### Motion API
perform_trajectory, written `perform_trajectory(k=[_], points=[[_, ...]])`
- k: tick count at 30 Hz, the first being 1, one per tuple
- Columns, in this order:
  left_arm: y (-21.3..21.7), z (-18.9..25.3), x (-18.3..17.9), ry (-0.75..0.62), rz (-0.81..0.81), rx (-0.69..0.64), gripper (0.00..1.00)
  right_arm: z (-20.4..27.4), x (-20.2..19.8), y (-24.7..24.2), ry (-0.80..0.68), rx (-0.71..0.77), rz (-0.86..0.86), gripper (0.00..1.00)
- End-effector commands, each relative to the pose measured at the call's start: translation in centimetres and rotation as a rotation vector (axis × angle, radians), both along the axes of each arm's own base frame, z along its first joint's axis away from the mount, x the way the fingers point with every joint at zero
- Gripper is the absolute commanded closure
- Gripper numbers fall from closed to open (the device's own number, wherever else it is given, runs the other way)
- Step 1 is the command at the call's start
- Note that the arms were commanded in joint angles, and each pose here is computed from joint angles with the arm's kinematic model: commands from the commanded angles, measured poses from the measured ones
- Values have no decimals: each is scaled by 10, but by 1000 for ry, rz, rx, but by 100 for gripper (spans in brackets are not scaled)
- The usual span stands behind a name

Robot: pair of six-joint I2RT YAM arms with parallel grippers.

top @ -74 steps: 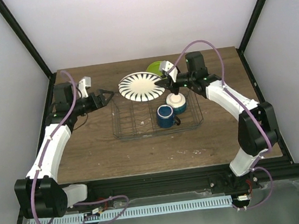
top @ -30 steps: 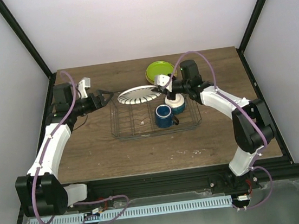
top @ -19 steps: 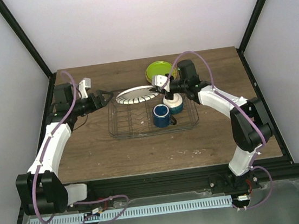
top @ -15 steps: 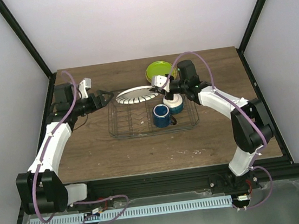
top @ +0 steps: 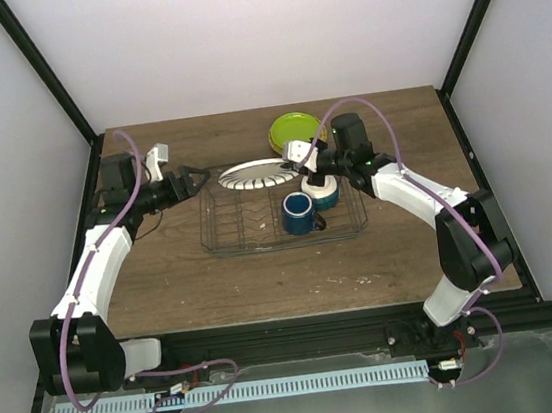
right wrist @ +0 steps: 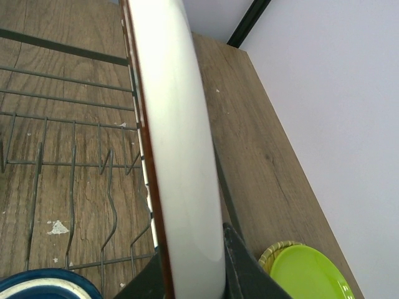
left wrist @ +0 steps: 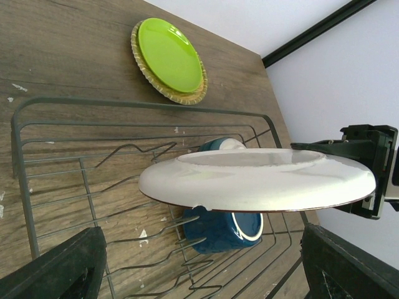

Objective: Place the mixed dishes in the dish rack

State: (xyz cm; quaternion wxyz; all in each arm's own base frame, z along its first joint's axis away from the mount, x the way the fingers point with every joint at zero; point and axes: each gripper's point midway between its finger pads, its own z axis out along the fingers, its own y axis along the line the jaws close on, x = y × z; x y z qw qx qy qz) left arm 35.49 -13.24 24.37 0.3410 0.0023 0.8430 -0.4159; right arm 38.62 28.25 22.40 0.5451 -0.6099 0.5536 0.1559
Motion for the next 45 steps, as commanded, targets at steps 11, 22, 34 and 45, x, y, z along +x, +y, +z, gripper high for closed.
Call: perform_trajectory(k=[11,22,34,45], points=[[0,-2,-3,-6,-6,-5,13,45,-7,20,-106,85,56,99],[0,-9,-2,6,-11,-5,13,27,-8,34,-67,62,84,99],[0,-14,1,15,-12,-8,13,35,2,33,-107,63,26,99],[-1,-12,1,14,-11,-11,13,77,-1,20,-184,104,-47,99]])
